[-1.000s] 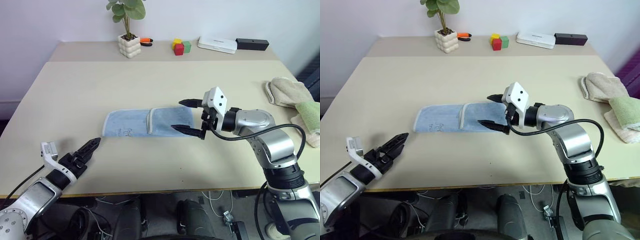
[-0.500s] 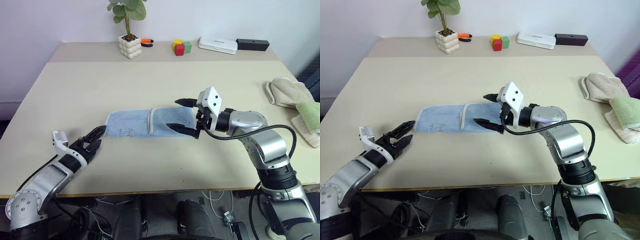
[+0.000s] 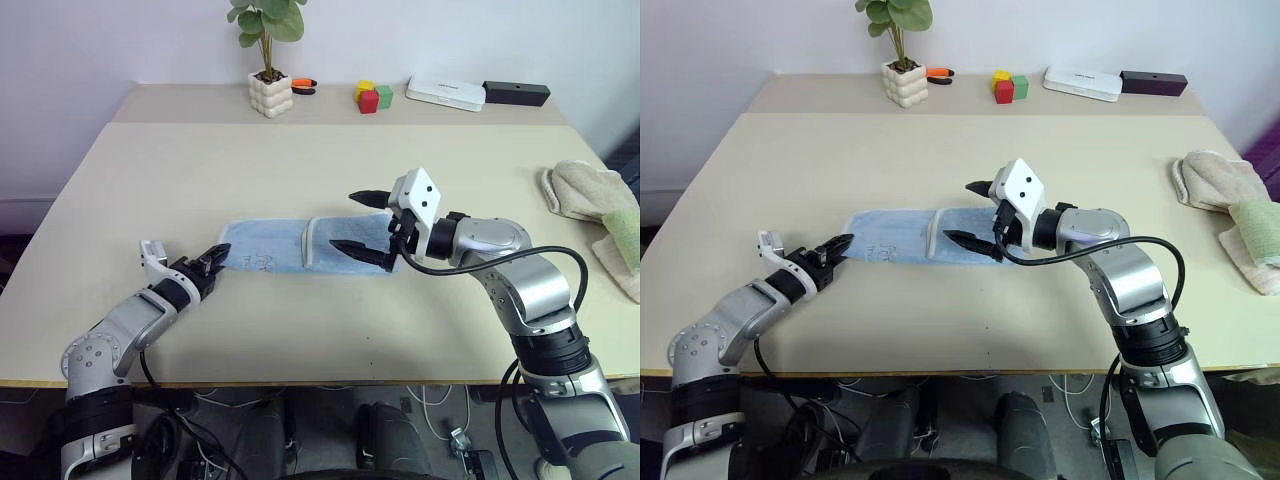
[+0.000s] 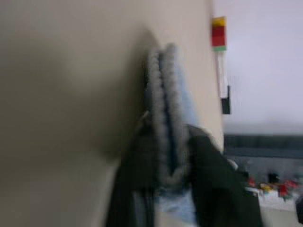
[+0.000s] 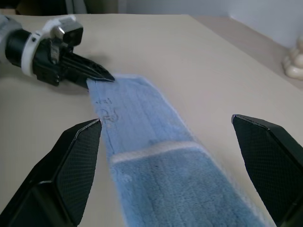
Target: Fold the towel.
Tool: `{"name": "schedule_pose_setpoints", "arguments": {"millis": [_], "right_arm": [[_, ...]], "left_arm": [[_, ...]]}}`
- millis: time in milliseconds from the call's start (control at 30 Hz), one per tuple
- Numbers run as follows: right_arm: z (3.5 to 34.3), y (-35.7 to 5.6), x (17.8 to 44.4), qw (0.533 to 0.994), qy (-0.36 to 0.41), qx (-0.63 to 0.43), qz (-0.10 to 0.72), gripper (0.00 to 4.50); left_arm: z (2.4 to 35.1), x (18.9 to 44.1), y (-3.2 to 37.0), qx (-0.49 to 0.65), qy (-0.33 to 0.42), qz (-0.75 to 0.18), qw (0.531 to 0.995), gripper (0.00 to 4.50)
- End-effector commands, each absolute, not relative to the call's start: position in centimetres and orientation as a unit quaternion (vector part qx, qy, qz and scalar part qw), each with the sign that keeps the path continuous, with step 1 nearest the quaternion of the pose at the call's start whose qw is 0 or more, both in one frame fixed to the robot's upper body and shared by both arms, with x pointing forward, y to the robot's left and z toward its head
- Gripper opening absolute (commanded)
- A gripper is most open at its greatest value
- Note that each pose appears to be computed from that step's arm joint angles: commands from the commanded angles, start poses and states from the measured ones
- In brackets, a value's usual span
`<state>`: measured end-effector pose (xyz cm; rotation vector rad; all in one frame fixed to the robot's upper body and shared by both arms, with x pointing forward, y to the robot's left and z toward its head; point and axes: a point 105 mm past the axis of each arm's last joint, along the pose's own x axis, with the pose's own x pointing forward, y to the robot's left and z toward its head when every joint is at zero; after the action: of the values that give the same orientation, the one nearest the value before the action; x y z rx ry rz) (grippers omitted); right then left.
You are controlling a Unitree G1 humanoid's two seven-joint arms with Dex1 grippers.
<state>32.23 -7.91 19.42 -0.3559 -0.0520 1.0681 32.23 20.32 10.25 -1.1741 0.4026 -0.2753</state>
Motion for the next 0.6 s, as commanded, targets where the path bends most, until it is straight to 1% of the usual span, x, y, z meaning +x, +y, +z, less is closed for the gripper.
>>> {"name": "schedule_pose_setpoints", "arguments": {"millis": [33,100,167,200,333,400,500,600], "right_arm": [[20.7,-8.5,32.1,0.847,-0.048,-0.186,0.496,4.50],[20.6,-9.1,32.2,0.850,-0.043,-0.190,0.490,4.50],[20.4,-11.3,32.5,0.858,-0.027,-0.198,0.474,4.50],[20.2,-12.4,32.5,0.861,-0.018,-0.201,0.467,4.50],[19.6,-15.0,32.4,0.867,0.008,-0.207,0.452,4.50],[19.3,-15.9,32.5,0.871,0.020,-0.213,0.442,4.50],[19.1,-16.7,32.4,0.874,0.028,-0.220,0.433,4.50],[19.4,-17.7,32.5,0.879,0.029,-0.228,0.418,4.50]], "left_arm": [[10.1,32.2,20.1,-0.550,0.194,-0.140,0.800,0.03],[11.0,32.4,20.1,-0.541,0.182,-0.156,0.806,0.03],[13.7,32.7,19.0,-0.507,0.155,-0.209,0.821,0.03],[15.0,32.9,18.1,-0.486,0.145,-0.238,0.829,0.03],[18.5,33.7,14.8,-0.430,0.114,-0.312,0.840,0.03],[19.6,34.1,13.1,-0.404,0.104,-0.341,0.842,0.03],[21.0,34.5,10.1,-0.386,0.097,-0.399,0.826,0.03],[20.2,34.6,6.5,-0.327,0.123,-0.458,0.818,0.03]]}}
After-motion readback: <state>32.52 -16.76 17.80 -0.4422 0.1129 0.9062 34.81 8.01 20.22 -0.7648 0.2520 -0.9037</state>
